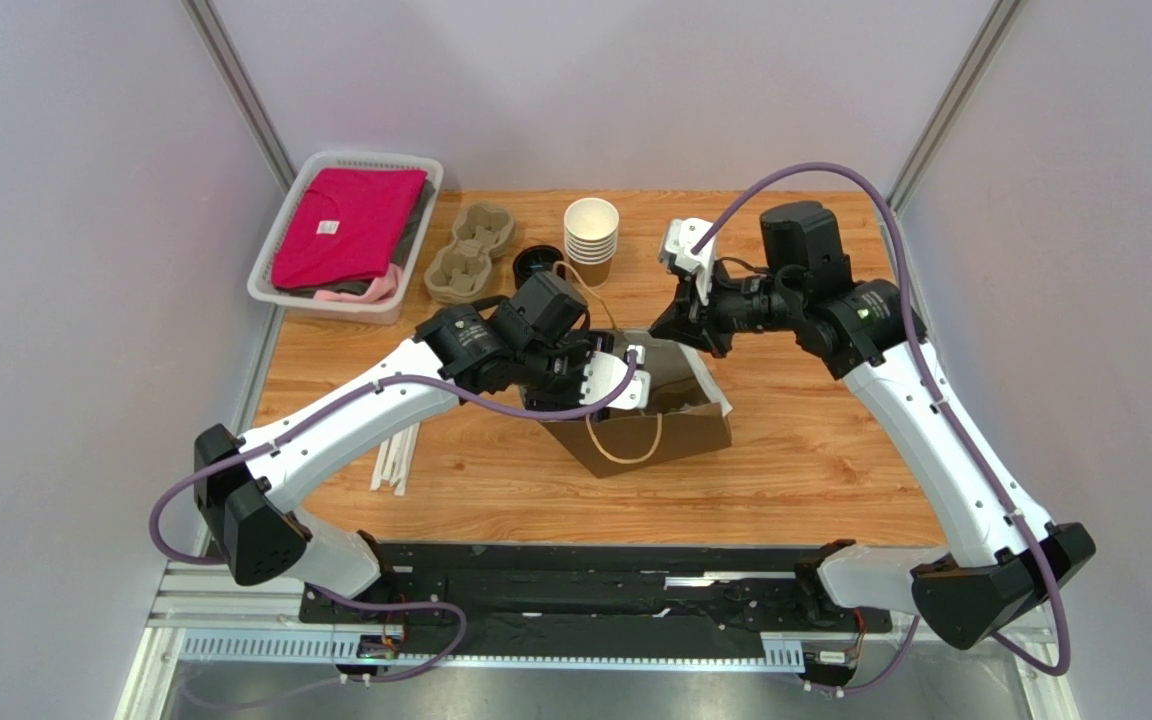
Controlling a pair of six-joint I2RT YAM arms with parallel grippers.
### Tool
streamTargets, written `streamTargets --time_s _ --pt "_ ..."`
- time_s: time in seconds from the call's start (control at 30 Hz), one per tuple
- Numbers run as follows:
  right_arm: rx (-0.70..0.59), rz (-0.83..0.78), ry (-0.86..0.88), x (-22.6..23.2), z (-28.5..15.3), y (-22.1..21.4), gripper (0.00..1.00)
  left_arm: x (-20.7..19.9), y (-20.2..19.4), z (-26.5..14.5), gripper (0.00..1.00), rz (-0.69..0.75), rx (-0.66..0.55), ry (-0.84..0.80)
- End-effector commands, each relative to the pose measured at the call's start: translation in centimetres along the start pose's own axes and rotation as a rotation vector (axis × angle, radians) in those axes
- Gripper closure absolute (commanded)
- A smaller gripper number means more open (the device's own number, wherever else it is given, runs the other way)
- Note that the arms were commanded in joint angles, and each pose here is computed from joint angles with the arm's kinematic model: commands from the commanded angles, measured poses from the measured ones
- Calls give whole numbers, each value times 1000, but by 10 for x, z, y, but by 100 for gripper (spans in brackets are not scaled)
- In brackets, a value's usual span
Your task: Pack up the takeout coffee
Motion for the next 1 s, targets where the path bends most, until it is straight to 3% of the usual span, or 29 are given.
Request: streamTargets --time_s 0.0,0.33,0.37,0.5,0.6,0.77,0.97 --pt "-63 -8 -19 4 -7 14 100 8 6 -2 36 -22 -43 53" --pt "-100 -46 -185 -22 -11 13 100 23 20 -36 40 67 -161 263" --pt "-106 -48 -193 -23 -11 12 100 32 27 -51 40 82 -198 340" --pt "-162 -77 -229 -25 -17 23 100 38 33 -66 33 124 -259 469" --pt "-193 -97 -242 -23 -22 28 100 31 30 -62 26 141 -258 456" --pt "-236 -148 -272 -24 -30 38 100 34 25 -65 18 73 -248 479" --pt "-263 -235 -274 -16 -36 33 100 42 31 -101 17 -53 -373 583"
Point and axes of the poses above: each gripper's point midway between its finger pads, its own z axis out along the fingers, its own x axis along the line the jaws close on, y = z × x, the point moved 1 cm from there along -z, back along the fingers, and after that the axes turned 12 degrees about z, right-handed, at the moved point
